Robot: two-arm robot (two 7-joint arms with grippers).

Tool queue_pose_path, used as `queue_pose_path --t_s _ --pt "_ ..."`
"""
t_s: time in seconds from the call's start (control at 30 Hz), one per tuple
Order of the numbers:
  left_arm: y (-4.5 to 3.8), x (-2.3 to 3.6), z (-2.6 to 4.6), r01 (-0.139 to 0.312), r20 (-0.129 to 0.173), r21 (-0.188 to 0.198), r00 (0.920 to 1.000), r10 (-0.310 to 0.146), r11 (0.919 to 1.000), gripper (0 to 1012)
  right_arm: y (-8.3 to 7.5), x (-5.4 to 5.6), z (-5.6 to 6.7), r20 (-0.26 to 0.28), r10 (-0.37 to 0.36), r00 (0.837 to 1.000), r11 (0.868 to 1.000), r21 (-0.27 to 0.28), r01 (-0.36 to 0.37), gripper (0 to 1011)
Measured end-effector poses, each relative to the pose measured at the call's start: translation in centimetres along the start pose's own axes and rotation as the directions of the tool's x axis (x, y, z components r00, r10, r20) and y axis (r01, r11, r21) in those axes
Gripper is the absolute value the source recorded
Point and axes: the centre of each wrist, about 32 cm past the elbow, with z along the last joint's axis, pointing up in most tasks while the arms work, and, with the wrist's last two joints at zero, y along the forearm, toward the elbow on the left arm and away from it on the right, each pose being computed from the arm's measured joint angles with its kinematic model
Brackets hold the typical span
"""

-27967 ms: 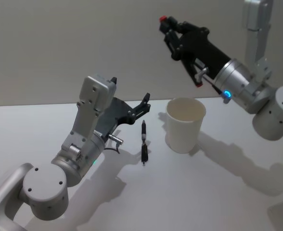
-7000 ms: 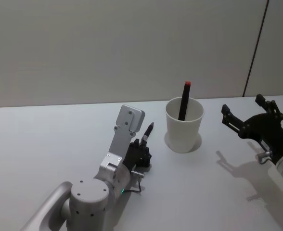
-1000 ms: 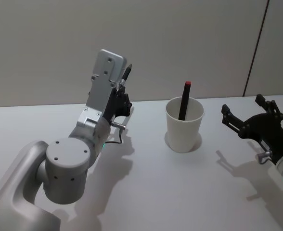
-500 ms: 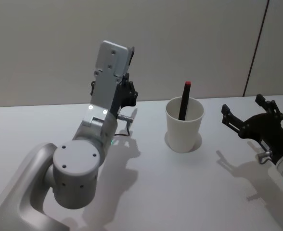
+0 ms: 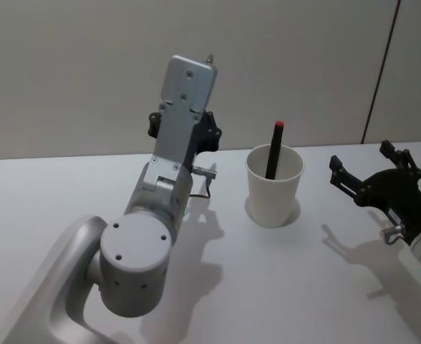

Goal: Place the pen into the pen holder.

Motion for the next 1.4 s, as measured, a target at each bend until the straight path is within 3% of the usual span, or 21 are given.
queue_pose_path --t_s 0.53,1.03,1.27,1.4 --pt "0.66 -1.65 -0.17 0.042 -0.002 -0.023 0.9991 -0.042 0.9988 154 0.0 0.0 0.0 0.0 0.0 1.0 1.0 0.0 0.0 1001" --pt "0.94 -2.35 -0.5 0.081 0.003 -0.038 0.9967 -0.081 0.996 154 0.0 0.1 0.0 -0.003 -0.002 1.0 1.0 -0.001 0.002 1001" --pt "1.0 -2.48 -0.57 0.089 0.004 -0.04 0.996 -0.089 0.9952 154 0.1 0.2 0.1 -0.045 0.002 0.999 1.0 -0.016 -0.003 1001" --pt "1.02 -2.53 -0.6 0.092 0.004 -0.041 0.9958 -0.092 0.9949 154 0.2 0.4 0.3 -0.102 0.013 0.995 0.999 -0.035 -0.017 1001"
